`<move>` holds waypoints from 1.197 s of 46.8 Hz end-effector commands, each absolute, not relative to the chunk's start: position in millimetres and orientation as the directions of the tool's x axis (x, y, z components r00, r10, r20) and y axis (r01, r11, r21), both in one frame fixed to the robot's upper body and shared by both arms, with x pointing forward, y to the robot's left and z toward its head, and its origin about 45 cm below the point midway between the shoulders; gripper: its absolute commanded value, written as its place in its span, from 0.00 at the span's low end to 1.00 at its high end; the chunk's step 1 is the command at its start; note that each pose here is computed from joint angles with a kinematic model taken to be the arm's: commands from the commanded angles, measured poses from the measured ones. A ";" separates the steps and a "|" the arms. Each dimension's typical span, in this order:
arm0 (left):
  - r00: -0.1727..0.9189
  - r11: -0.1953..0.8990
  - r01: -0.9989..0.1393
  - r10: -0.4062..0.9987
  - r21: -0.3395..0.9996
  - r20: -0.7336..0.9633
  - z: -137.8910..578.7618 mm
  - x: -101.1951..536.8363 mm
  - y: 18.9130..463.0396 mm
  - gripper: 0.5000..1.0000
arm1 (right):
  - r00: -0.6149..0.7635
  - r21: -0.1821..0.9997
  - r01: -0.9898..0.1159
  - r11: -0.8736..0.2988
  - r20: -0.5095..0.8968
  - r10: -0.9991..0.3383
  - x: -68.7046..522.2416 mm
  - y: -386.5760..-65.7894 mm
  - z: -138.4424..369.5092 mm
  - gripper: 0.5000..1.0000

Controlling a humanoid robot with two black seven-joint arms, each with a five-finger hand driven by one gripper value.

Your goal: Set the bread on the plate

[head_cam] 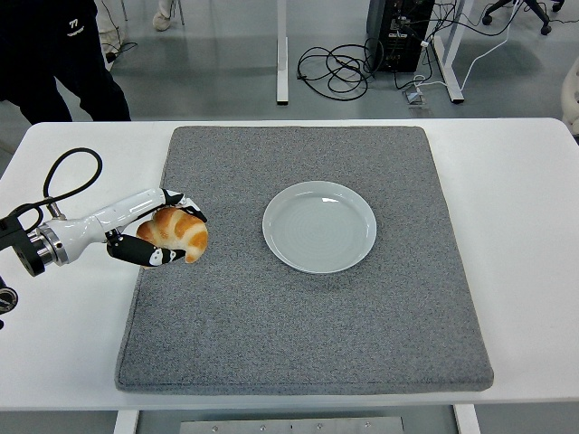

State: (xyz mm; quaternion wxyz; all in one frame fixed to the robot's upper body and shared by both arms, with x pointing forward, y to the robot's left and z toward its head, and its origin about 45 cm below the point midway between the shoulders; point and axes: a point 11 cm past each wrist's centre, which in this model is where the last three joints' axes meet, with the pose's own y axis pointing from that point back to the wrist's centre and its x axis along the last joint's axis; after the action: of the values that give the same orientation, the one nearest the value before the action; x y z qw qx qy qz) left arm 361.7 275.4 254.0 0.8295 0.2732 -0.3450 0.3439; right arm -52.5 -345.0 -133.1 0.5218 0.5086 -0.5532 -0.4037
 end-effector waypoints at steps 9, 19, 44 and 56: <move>0.509 0.595 -0.786 0.468 0.169 0.722 297.9 379.2 293.4 0.00 | 0.060 0.978 -0.142 0.154 0.164 -0.985 -52.4 -344.0 -133.3 1.00; 0.472 0.564 -0.818 0.543 0.115 0.694 341.4 404.5 293.8 0.00 | 0.060 0.978 -0.142 0.152 0.162 -0.985 -52.4 -343.5 -133.3 1.00; 0.526 0.625 -0.774 0.547 0.101 0.651 345.3 449.6 195.6 0.00 | 0.060 0.978 -0.142 0.151 0.161 -0.985 -52.4 -343.0 -133.4 1.00; 0.590 0.710 -0.689 0.437 0.142 0.679 338.4 448.7 119.7 0.00 | 0.060 0.979 -0.142 0.150 0.159 -0.985 -52.3 -342.4 -133.5 1.00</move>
State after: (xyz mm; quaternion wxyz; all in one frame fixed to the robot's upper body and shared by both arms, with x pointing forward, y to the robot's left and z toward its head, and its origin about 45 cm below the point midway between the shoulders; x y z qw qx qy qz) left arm 450.1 135.0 340.9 0.8657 0.1997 -0.3117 0.3369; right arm -52.3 -342.7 -133.4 0.5196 0.5099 -0.5525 -0.4060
